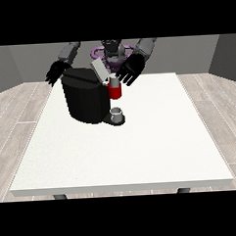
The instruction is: Insert the coffee pod into the coffee machine and close the lid
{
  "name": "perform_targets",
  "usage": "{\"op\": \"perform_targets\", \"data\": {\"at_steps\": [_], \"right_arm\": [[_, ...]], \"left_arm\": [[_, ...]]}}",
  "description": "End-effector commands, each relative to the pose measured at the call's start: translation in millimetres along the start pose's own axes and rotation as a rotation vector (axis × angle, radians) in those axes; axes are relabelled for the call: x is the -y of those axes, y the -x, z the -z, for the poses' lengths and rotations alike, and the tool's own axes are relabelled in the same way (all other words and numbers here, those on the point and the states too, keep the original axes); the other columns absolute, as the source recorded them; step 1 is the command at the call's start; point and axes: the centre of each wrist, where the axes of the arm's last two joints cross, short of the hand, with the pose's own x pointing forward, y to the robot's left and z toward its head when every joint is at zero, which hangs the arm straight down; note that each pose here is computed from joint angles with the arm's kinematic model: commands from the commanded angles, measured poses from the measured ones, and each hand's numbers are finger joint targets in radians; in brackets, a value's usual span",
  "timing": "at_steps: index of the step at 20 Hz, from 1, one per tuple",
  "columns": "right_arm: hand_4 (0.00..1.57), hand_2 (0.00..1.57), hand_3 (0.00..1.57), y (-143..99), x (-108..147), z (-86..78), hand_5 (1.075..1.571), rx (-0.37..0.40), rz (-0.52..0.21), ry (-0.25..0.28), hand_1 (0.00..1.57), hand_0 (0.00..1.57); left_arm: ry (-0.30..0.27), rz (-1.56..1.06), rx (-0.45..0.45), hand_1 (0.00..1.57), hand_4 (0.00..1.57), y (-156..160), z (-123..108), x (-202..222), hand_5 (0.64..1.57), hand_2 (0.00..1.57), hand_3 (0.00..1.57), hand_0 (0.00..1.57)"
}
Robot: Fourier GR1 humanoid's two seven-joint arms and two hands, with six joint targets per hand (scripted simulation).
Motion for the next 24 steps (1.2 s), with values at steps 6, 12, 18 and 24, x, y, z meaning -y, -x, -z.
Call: {"op": "perform_targets", "data": {"at_steps": [6,12,18,24], "right_arm": [[0.37,0.0,0.0,3,-9,-9.2,1.571,-0.017,-0.003,-0.013,0.0,0.0],[0.44,0.0,0.0,1,-13,-0.1,1.571,0.02,-0.006,0.003,0.0,0.0],[0.46,0.0,0.0,-17,18,8.0,1.571,0.022,-0.005,-0.009,0.0,0.0],[0.41,0.0,0.0,-2,-6,1.8,1.571,0.025,0.007,0.023,0.0,0.0]], "left_arm": [[0.0,0.003,-0.04,1.22,0.47,6,0,7,1.571,1.25,1.15,1.22],[0.034,0.021,-0.01,1.15,0.45,-12,6,0,1.571,1.18,1.02,1.15],[0.008,0.035,-0.005,1.07,0.38,19,-7,-10,1.571,1.12,0.95,1.07],[0.014,0.066,0.034,1.07,0.37,4,-1,7,1.571,1.12,0.93,1.07]]}}
